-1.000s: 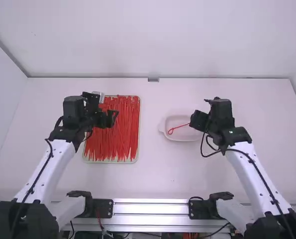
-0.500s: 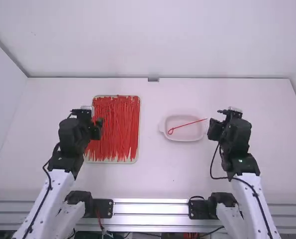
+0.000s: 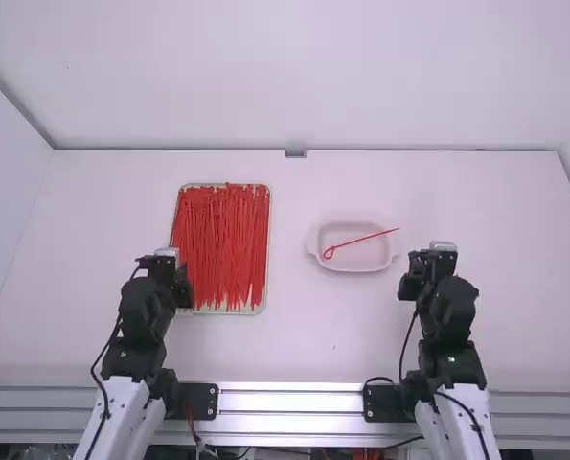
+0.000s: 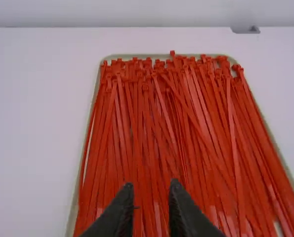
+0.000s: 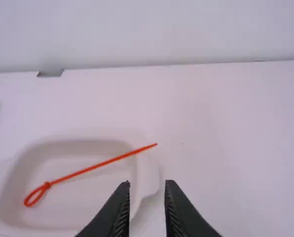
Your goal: Fasten the cable tie
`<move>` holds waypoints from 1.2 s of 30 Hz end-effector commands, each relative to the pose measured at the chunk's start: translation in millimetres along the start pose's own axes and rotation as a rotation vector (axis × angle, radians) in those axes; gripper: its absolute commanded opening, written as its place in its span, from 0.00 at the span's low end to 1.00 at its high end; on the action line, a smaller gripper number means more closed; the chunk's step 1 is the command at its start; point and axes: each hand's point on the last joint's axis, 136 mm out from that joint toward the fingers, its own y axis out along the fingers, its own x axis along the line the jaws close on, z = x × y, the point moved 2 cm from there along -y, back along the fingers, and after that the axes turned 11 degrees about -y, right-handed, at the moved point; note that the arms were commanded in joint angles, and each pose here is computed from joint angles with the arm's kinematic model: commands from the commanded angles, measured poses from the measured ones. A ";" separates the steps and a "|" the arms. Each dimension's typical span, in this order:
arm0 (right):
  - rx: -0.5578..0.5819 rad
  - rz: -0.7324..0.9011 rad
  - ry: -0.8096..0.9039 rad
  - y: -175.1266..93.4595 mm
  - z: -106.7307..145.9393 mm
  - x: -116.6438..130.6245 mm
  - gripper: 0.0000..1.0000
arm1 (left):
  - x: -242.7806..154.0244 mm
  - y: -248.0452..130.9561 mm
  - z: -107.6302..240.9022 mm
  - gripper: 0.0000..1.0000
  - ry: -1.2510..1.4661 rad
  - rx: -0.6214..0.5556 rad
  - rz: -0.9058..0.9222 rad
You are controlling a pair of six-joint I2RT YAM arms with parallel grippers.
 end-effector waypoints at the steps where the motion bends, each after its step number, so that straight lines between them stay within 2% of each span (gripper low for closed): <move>1: -0.003 -0.002 -0.008 -1.1 12.5 3.0 0.13 | 2.4 -0.4 12.3 0.13 0.010 -0.005 -0.004; 6: -0.003 -0.002 -0.008 -1.6 36.1 7.4 0.04 | 7.3 0.9 36.1 0.04 0.010 -0.005 -0.004; 8: -0.003 -0.002 -0.008 -1.2 45.2 9.1 0.00 | 6.7 -0.5 33.3 0.00 0.010 -0.031 0.001; 11: -0.003 -0.002 -0.008 -0.2 55.9 11.1 0.00 | 5.0 -3.4 25.1 0.00 0.010 -0.073 0.009; 26: -0.190 0.033 -0.011 -14.8 20.6 4.7 0.00 | -2.5 -21.2 -11.0 0.00 0.010 -0.266 0.048; 36: -0.268 0.048 -0.012 -22.8 6.5 2.2 0.00 | -5.0 -29.5 -23.3 0.00 0.011 -0.336 0.062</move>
